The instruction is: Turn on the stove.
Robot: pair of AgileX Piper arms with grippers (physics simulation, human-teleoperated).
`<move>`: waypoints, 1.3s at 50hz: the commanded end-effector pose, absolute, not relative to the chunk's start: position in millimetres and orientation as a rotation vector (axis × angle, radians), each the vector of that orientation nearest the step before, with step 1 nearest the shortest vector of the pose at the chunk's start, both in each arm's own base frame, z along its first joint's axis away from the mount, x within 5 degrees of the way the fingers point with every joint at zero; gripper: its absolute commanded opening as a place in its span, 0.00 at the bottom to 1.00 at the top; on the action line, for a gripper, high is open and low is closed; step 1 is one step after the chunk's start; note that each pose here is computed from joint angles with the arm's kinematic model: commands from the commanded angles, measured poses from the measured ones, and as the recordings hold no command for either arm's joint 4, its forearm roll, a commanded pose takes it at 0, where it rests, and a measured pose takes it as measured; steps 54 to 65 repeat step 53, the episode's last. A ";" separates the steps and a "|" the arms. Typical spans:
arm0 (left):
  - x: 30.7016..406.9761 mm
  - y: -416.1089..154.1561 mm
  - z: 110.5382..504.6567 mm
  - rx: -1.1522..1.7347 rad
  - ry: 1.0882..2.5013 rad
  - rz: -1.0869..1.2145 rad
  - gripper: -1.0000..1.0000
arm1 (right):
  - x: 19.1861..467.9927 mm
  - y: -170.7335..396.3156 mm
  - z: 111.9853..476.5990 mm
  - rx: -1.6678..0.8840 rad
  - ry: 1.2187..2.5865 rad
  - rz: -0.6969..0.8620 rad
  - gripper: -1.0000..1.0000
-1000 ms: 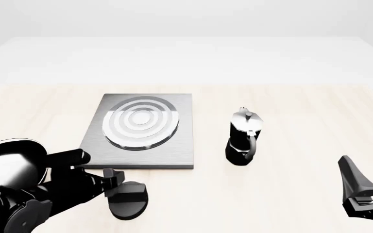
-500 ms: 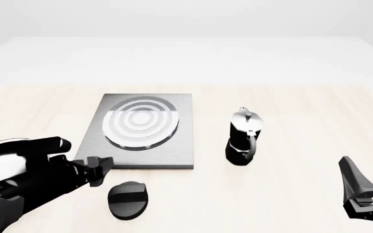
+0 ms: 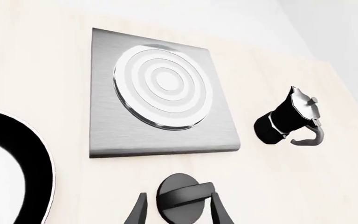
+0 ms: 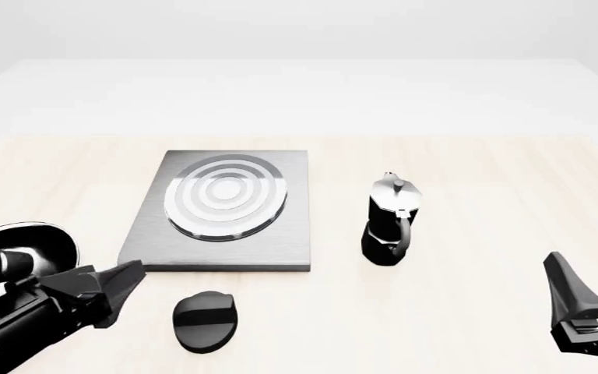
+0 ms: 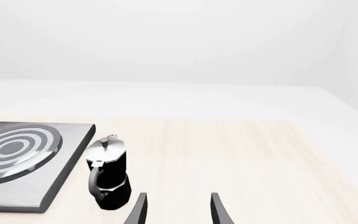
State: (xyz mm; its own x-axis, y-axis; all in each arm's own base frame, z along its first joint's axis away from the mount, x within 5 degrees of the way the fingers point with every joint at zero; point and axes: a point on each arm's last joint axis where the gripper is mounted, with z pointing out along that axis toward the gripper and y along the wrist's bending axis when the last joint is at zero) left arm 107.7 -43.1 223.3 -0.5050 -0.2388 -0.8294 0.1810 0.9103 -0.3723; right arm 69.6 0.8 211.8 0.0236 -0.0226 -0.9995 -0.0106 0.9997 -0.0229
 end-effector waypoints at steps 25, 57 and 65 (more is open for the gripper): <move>32.1 -12.5 269.5 -0.013 1.637 -0.586 1.00 | 69.3 1.0 211.9 -0.022 1.545 0.000 1.00; 33.1 -13.2 263.4 0.138 1.654 -0.452 1.00 | 65.6 0.7 212.0 -0.022 1.534 -0.006 1.00; 33.1 -13.2 263.4 0.138 1.654 -0.452 1.00 | 65.6 0.7 212.0 -0.022 1.534 -0.006 1.00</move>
